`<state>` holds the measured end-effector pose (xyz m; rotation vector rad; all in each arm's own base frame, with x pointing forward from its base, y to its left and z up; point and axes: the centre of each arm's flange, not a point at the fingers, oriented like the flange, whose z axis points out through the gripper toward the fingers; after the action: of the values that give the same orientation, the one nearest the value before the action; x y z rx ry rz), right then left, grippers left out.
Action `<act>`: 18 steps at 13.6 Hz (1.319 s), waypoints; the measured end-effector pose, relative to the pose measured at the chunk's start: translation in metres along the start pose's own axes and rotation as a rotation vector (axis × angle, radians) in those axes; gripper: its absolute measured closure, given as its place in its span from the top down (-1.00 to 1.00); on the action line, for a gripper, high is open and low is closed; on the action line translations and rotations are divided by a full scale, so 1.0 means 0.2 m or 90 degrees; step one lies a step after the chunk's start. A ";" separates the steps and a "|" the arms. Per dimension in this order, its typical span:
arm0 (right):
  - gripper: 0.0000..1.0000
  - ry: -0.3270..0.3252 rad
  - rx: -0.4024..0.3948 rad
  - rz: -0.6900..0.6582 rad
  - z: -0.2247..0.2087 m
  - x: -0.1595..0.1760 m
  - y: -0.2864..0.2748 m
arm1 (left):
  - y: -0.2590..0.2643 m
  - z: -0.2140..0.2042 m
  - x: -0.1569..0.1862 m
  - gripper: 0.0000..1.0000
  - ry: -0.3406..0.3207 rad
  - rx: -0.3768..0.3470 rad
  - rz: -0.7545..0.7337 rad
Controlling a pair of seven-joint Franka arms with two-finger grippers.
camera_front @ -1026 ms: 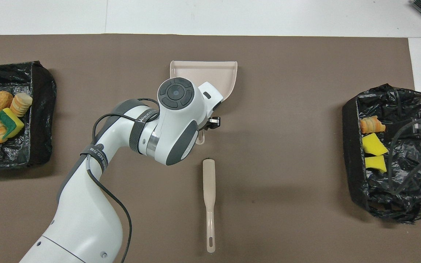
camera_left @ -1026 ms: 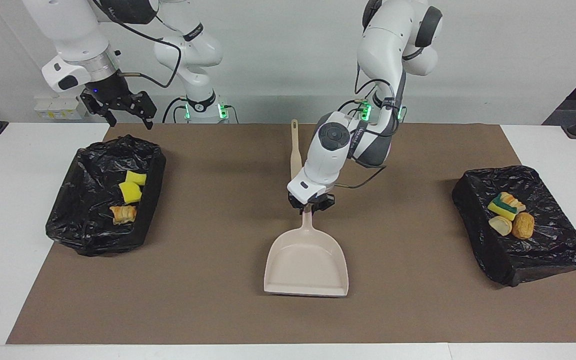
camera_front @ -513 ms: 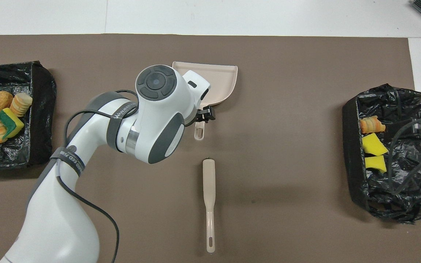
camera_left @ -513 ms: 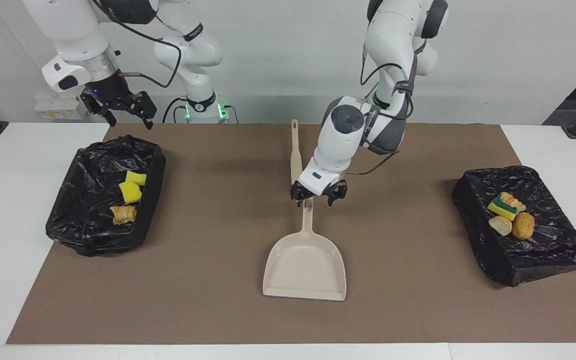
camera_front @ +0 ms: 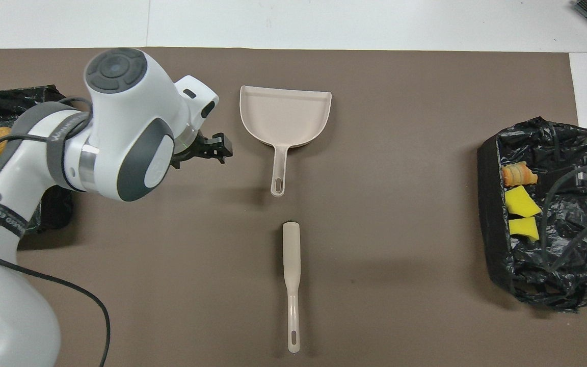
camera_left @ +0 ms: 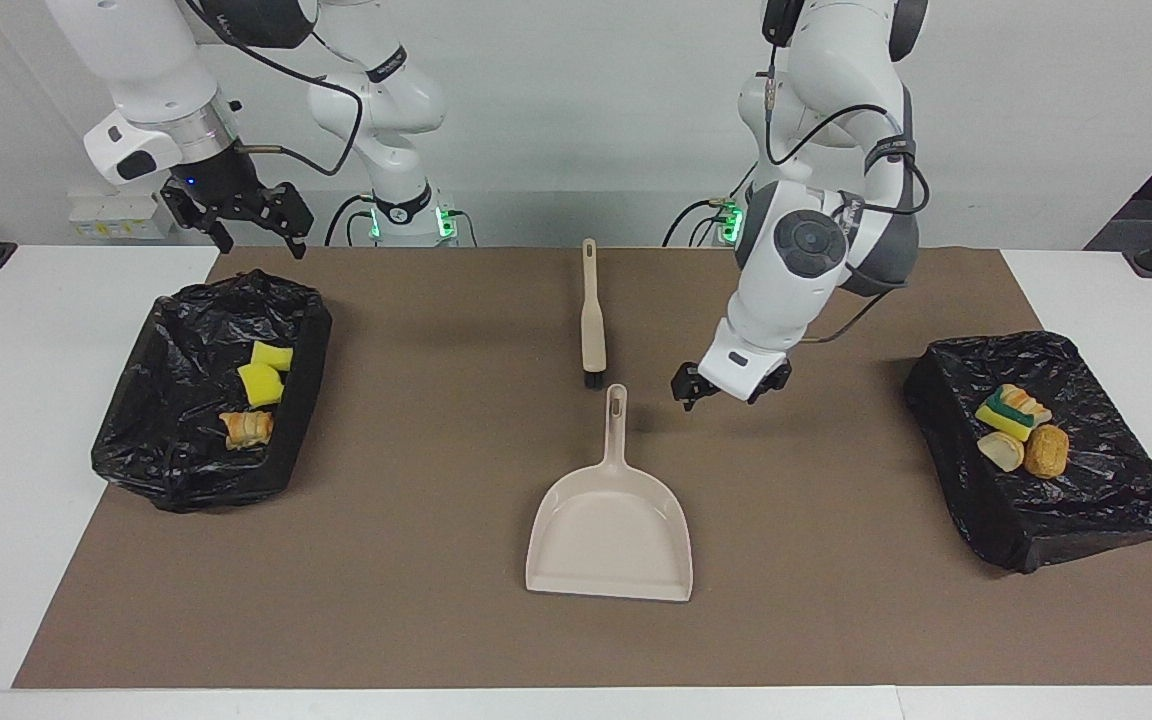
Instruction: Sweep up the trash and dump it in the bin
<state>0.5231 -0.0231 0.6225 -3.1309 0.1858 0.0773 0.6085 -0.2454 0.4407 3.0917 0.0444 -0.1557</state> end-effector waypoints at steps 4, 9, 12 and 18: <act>1.00 0.000 0.000 0.000 0.00 0.00 0.00 | -0.33 -0.13 0.03 1.00 -0.026 -0.001 0.061; 1.00 0.000 0.000 0.000 0.00 0.00 0.00 | -0.62 -0.35 0.00 1.00 -0.008 -0.007 0.104; 1.00 0.000 0.000 0.000 0.00 0.00 0.00 | -0.66 -0.47 -0.01 1.00 0.023 0.048 0.115; 1.00 0.000 0.000 0.000 0.00 0.00 0.00 | -0.69 -0.67 -0.12 1.00 0.025 0.052 0.126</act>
<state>0.5231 -0.0231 0.6225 -3.1309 0.1859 0.0773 0.5936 -0.1029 0.5698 3.1549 -0.2727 -0.0916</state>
